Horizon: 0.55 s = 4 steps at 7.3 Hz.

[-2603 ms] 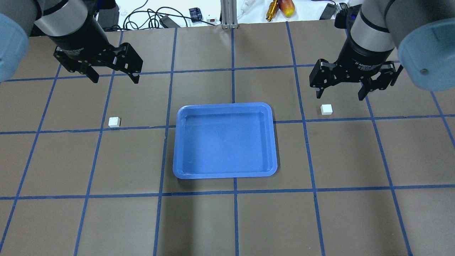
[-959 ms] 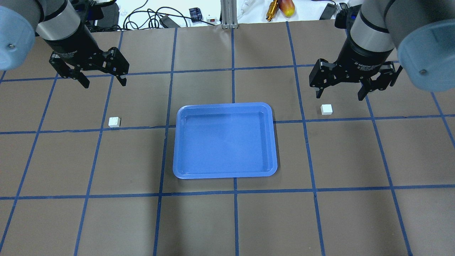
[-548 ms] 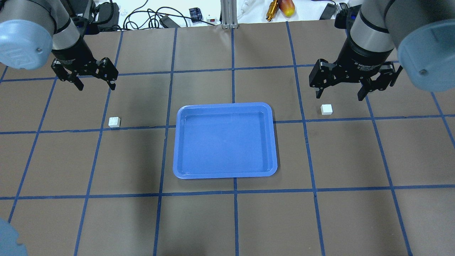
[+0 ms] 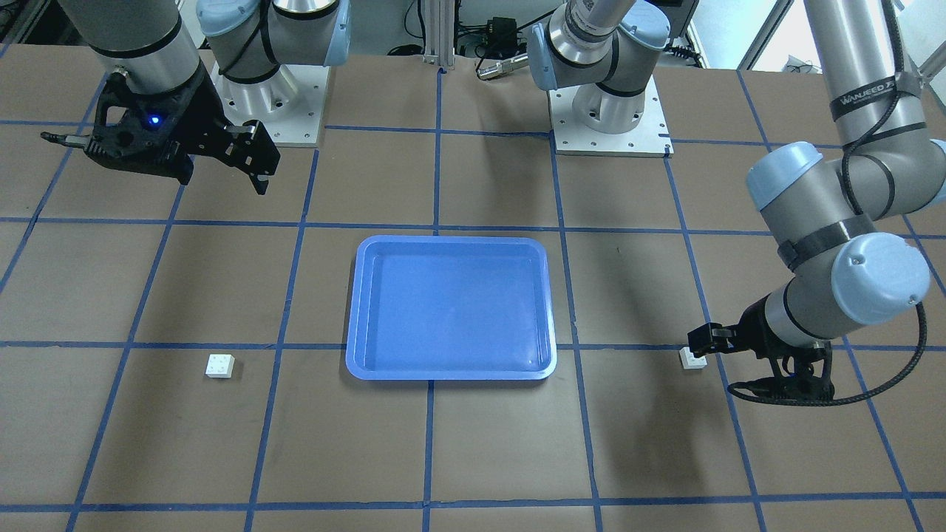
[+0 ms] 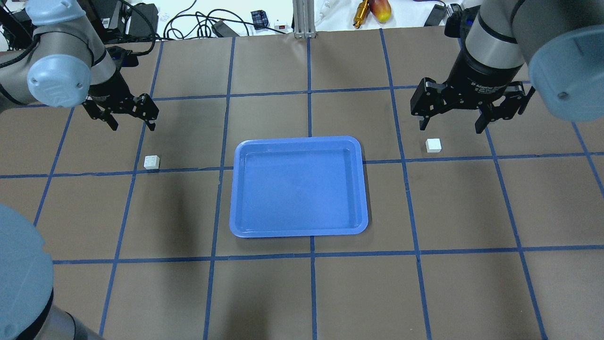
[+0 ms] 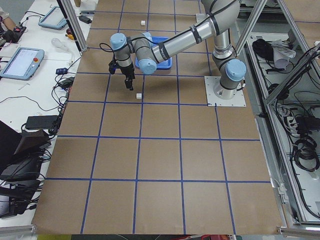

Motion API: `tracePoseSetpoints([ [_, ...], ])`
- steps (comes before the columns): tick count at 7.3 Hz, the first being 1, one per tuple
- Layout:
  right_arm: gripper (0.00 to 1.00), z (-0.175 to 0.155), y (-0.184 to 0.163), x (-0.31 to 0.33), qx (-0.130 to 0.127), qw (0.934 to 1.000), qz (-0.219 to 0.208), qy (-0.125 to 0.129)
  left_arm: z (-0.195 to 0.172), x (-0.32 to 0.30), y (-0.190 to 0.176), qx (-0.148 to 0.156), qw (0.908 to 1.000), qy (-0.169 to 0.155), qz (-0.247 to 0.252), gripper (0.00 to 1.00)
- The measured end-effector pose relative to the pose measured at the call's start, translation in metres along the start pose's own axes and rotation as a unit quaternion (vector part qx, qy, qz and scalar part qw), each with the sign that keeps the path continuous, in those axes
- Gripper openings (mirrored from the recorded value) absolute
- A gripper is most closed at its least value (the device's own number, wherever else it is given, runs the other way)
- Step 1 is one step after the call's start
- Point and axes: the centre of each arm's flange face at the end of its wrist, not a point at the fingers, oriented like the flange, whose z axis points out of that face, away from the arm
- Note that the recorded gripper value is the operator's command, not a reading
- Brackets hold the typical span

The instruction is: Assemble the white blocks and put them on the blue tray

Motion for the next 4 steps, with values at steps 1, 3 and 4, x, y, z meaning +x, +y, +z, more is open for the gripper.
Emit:
tracePoseSetpoints([
  [1, 1.0, 0.001, -0.001, 0.0, 0.0, 1.0, -0.001, 0.0, 0.016, -0.002, 0.004, -0.001, 1.0, 0.001, 0.005, 1.0],
  [3, 1.0, 0.001, -0.001, 0.002, -0.002, 1.0, -0.005, 0.002, 0.035, 0.0, 0.011, -0.005, 0.9999, 0.003, 0.012, 1.0],
  [4, 1.0, 0.003, -0.003, 0.003, -0.003, 1.0, -0.009, 0.001, 0.045, 0.001, 0.015, -0.003, 0.9999, 0.003, 0.014, 1.0],
])
